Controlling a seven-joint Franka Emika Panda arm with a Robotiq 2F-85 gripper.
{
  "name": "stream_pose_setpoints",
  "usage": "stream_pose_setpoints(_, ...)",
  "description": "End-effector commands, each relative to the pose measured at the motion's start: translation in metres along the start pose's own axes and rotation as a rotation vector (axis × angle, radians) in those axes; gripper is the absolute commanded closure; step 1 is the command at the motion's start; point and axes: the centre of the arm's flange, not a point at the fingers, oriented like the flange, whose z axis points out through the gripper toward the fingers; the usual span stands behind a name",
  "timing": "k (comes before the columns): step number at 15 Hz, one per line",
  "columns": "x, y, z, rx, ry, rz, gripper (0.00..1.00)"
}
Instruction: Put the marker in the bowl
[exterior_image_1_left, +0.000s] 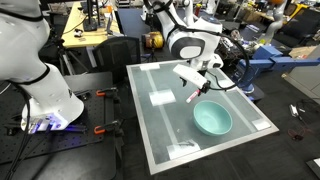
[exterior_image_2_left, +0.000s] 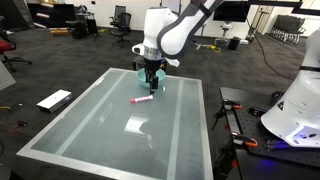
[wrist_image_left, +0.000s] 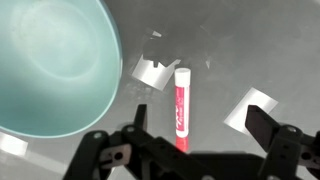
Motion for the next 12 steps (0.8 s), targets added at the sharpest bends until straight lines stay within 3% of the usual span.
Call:
stream_pose_setpoints(1,0.008,0.008,0.018,0.006,0.009,-0.011,0.00)
stream_pose_setpoints(12,0.025,0.002,0.052,-0.025,0.002,-0.073,0.00)
